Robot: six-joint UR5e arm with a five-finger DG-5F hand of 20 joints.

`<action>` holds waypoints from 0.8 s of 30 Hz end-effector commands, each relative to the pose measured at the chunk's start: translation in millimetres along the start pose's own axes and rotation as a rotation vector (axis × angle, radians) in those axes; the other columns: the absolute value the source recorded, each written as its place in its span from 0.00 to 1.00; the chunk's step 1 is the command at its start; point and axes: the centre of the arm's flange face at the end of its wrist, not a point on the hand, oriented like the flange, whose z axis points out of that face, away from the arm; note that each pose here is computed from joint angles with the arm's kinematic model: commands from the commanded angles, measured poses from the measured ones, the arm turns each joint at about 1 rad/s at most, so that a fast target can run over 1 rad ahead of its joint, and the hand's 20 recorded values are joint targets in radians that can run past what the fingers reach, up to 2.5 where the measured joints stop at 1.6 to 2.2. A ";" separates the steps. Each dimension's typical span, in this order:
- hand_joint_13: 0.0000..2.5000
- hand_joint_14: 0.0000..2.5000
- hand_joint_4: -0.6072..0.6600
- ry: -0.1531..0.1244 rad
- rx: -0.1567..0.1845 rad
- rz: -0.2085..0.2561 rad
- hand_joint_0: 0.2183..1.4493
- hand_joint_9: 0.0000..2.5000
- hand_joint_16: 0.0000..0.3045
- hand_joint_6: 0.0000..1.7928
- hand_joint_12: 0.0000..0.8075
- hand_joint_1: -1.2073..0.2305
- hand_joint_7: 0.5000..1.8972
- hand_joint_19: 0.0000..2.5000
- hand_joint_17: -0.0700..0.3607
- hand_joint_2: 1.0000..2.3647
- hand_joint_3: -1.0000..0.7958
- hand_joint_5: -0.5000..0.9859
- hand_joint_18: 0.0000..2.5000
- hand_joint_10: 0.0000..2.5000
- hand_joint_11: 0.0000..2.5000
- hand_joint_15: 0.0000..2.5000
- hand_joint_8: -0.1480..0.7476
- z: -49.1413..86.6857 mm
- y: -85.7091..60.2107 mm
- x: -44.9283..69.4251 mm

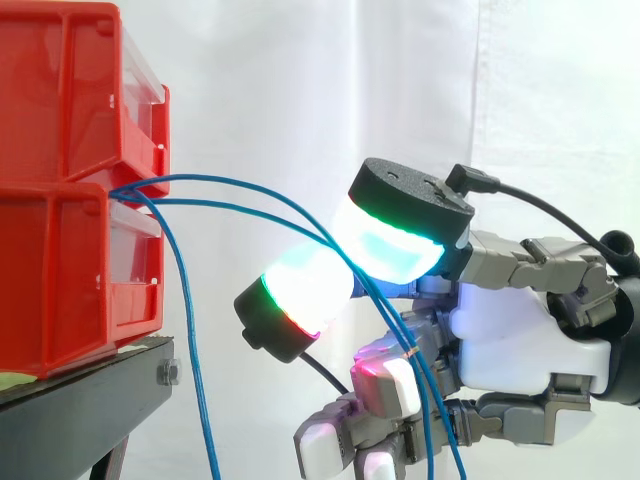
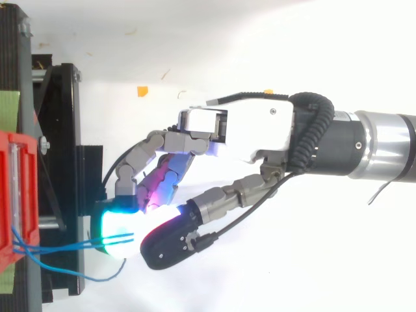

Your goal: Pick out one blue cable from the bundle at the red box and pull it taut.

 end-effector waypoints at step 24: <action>0.36 0.01 0.48 0.000 0.001 0.000 0.21 0.48 0.18 0.49 0.45 0.45 0.19 0.27 0.45 0.00 0.28 0.27 0.32 0.01 0.29 0.17 0.50 0.1 0.2 -0.4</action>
